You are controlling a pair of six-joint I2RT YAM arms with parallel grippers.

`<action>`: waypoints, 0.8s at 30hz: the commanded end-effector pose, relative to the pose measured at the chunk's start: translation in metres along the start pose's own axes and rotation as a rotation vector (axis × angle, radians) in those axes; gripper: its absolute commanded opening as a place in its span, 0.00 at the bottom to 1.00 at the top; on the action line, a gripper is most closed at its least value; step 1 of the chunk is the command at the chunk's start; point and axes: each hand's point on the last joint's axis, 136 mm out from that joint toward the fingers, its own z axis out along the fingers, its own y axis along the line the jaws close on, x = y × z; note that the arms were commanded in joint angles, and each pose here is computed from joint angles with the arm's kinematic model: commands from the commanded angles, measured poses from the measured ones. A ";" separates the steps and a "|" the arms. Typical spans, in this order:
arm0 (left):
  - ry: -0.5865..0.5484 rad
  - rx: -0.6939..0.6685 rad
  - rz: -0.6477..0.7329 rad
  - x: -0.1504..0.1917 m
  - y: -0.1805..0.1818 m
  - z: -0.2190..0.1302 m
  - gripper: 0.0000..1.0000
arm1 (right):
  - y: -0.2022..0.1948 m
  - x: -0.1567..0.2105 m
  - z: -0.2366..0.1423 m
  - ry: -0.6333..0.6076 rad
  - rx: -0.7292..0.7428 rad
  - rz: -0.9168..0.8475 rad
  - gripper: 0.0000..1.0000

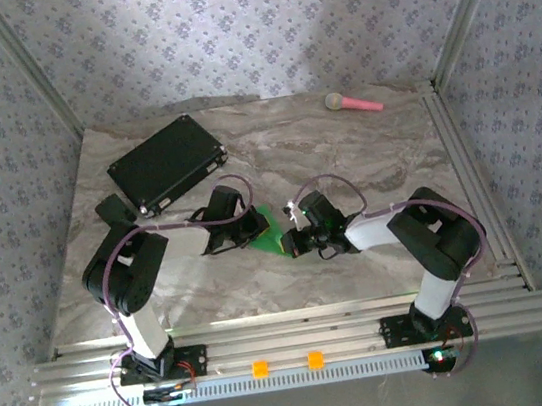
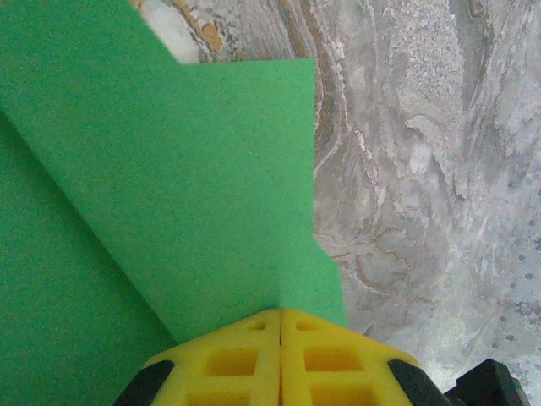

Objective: Fold a paper plane with a square sheet of paper (pick it up from the middle)

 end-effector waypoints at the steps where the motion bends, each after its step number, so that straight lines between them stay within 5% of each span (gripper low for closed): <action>1: -0.009 0.033 0.007 -0.002 -0.011 -0.001 0.09 | -0.019 0.036 0.005 0.140 0.063 0.041 0.00; 24: -0.017 -0.102 -0.013 0.000 0.019 -0.001 0.05 | -0.022 0.037 0.005 0.164 0.071 0.076 0.01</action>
